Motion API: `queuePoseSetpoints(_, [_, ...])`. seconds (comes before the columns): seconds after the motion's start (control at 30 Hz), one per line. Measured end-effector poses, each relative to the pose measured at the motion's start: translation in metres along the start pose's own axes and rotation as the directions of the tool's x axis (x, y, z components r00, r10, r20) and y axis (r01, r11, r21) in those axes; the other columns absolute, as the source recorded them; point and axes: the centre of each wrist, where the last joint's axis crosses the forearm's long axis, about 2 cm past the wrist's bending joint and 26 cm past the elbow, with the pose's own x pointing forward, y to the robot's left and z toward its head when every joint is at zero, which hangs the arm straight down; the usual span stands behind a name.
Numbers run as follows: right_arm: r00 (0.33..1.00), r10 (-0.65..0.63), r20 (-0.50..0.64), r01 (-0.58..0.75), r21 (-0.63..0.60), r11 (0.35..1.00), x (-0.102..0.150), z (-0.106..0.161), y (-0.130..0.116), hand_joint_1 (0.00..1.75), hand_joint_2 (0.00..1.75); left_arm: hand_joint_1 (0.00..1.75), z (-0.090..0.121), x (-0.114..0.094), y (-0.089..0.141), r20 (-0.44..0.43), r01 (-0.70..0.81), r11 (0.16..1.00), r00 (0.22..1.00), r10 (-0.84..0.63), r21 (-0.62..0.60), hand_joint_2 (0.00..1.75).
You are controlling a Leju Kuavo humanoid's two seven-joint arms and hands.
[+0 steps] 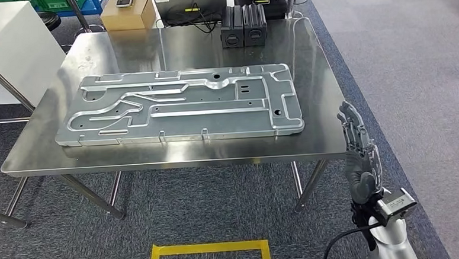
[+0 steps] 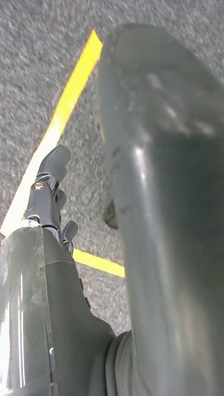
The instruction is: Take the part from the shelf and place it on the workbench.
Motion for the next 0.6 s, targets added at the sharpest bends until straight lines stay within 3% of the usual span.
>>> queuePoseSetpoints(0.2, [0.983,0.021,-0.183,-0.024,-0.014,1.0,-0.004,0.068,-0.006,0.0,0.0,0.0,0.0,-0.001,0.001,0.001,0.011,1.0,1.0,-0.011,-0.011,0.0])
queuePoseSetpoints(0.4, [0.931,0.076,-0.356,-0.066,0.038,0.997,-0.004,0.109,0.002,0.0,0.0,0.0,-0.001,0.003,0.001,0.016,0.015,1.0,1.0,-0.015,-0.021,0.0])
queuePoseSetpoints(0.6, [0.789,0.096,-0.607,-0.038,0.107,0.993,-0.025,0.164,0.021,0.0,0.0,0.0,-0.001,0.002,0.002,0.012,0.019,1.0,1.0,-0.019,-0.022,0.0])
